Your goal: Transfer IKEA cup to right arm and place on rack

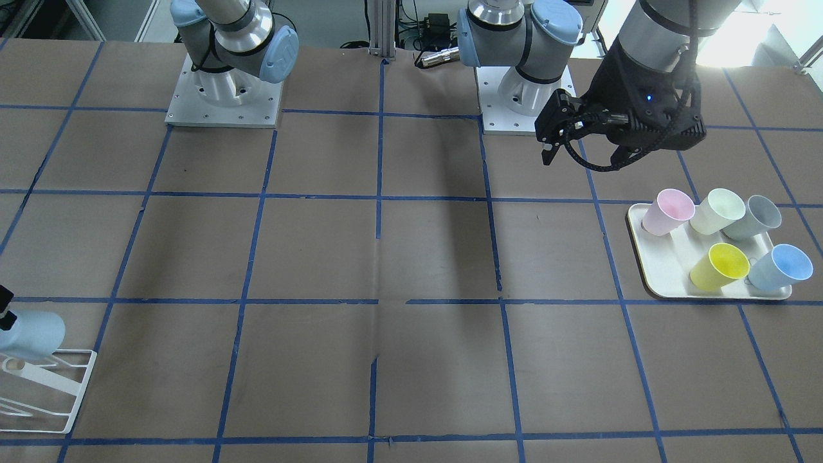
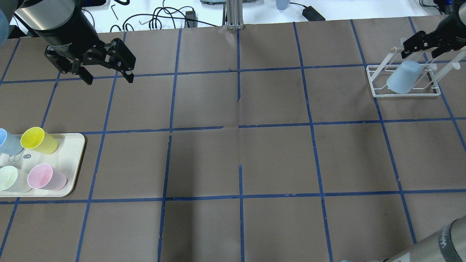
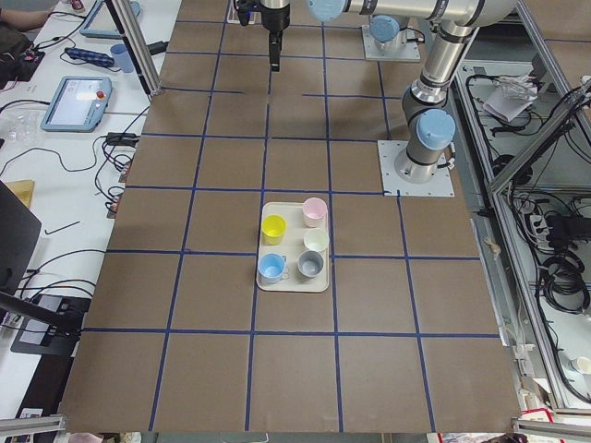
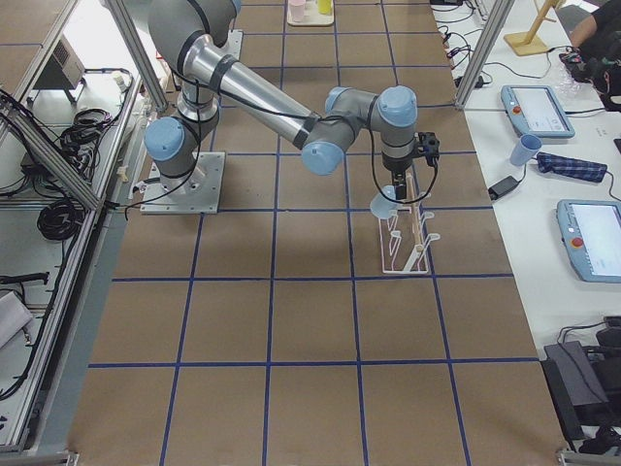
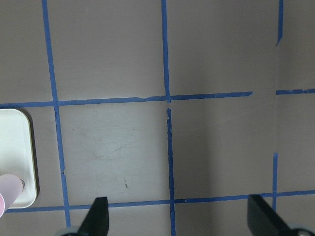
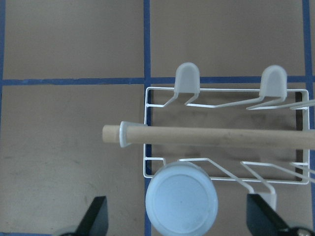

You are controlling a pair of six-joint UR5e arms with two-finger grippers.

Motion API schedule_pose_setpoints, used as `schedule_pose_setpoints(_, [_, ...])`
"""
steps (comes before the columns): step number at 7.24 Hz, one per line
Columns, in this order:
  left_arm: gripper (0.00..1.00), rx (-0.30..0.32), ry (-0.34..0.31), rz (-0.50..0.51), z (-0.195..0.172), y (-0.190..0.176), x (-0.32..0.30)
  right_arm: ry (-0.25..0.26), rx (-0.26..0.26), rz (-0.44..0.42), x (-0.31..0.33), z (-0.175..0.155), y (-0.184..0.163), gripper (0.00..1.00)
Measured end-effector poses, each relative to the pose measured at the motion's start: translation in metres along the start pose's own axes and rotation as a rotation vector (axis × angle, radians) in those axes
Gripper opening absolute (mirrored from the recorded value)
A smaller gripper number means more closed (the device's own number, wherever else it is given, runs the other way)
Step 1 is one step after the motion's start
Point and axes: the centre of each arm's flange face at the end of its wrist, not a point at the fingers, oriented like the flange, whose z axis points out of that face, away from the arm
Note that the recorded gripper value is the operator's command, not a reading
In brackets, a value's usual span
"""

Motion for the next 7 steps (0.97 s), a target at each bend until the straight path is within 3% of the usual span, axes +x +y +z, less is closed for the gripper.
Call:
schedule_pose_setpoints(3, [1.00,0.003,0.000,0.001,-0.001,0.005,0.000,-0.019,-0.091,0.019,-0.025,-0.073,0.023,1.00])
schedule_pose_setpoints(5, [1.00,0.005,-0.002,0.007,-0.002,0.007,0.000,0.013,-0.190,0.029,-0.047,-0.130,0.061,1.00])
schedule_pose_setpoints(7, [1.00,0.010,-0.004,0.012,-0.002,0.007,-0.001,0.016,-0.249,0.042,-0.068,-0.167,0.095,1.00])
